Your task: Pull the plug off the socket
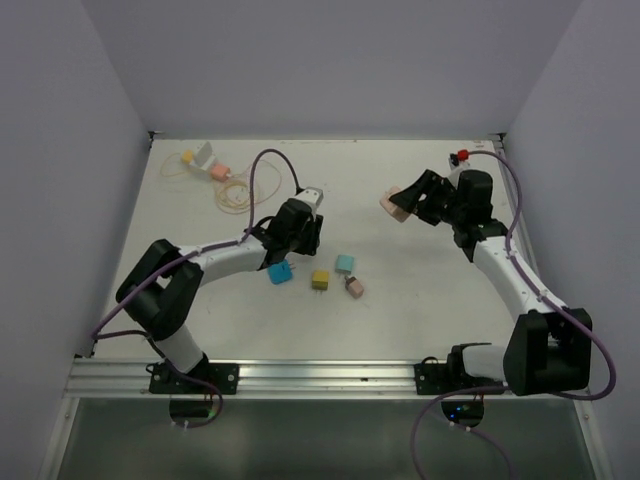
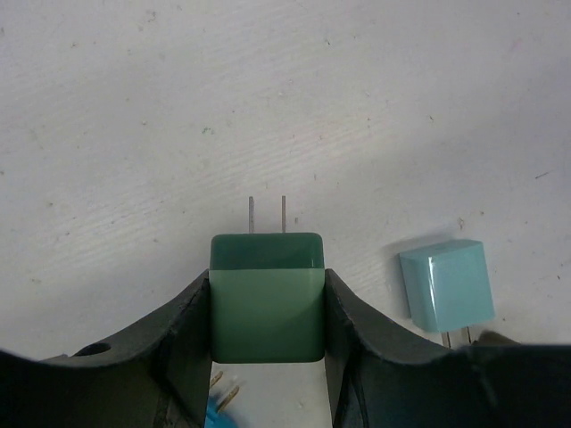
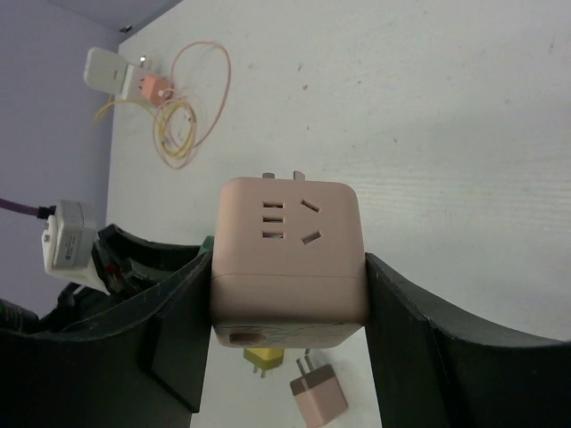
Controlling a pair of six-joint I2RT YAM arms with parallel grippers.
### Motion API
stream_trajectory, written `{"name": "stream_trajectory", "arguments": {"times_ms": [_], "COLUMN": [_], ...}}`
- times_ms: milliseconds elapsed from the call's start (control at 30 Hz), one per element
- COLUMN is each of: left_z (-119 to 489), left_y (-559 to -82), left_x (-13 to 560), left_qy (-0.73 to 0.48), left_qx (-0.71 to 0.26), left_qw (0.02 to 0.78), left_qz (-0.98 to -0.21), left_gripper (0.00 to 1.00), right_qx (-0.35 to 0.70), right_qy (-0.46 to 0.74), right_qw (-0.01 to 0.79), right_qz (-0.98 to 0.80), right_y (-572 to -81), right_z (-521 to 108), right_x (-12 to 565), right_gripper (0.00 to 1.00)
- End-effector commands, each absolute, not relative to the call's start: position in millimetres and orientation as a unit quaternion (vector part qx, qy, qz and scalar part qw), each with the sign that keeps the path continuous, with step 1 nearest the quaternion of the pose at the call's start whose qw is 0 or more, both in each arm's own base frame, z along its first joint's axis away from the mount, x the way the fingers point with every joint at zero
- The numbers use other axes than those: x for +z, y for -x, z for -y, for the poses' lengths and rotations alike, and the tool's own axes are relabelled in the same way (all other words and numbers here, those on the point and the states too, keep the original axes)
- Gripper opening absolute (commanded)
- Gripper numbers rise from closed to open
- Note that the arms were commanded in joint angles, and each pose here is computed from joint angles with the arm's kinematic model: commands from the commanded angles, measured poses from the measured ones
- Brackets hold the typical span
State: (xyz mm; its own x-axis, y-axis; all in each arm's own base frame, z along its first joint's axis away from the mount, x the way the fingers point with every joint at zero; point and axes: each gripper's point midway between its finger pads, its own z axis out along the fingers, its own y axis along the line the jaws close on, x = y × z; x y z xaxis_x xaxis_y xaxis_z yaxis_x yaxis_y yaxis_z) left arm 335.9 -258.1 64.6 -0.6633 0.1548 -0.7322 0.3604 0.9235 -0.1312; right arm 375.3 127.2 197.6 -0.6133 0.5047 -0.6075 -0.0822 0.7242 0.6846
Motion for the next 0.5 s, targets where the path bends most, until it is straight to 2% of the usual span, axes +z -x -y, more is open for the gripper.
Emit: {"name": "stream_trajectory", "arguments": {"times_ms": [0, 133, 300, 467], "left_z": [272.4, 269.2, 269.3, 270.4], "left_y": [-362.6, -365.8, -362.8, -358.8], "left_x": [65.4, 47.2, 41.1, 44.0], "left_qy": [-0.157, -0.154, -0.142, -0.14], "left_qx": [-0.141, -0.128, -0.133, -0.143], "left_qw": [0.413, 0.398, 0.393, 0.391], "left_qz": [-0.886, -0.895, -0.899, -0.898], "left_gripper": [0.15, 0.23, 0.41, 0.5], "right_qx": [0.294, 0.238, 0.169, 0.07], "right_qy": [-0.116, -0.131, -0.156, -0.189], "right_qw": [0.451, 0.457, 0.464, 0.466], "right_qz": [-0.834, -0.847, -0.855, -0.862], "right_y": [-367.9, -364.9, -367.2, -361.4], "right_z": [-109.2, -90.0, -64.9, -29.4], "right_x": [199.6, 186.8, 174.7, 160.2], "right_gripper": [0.0, 0.0, 0.0, 0.0]}}
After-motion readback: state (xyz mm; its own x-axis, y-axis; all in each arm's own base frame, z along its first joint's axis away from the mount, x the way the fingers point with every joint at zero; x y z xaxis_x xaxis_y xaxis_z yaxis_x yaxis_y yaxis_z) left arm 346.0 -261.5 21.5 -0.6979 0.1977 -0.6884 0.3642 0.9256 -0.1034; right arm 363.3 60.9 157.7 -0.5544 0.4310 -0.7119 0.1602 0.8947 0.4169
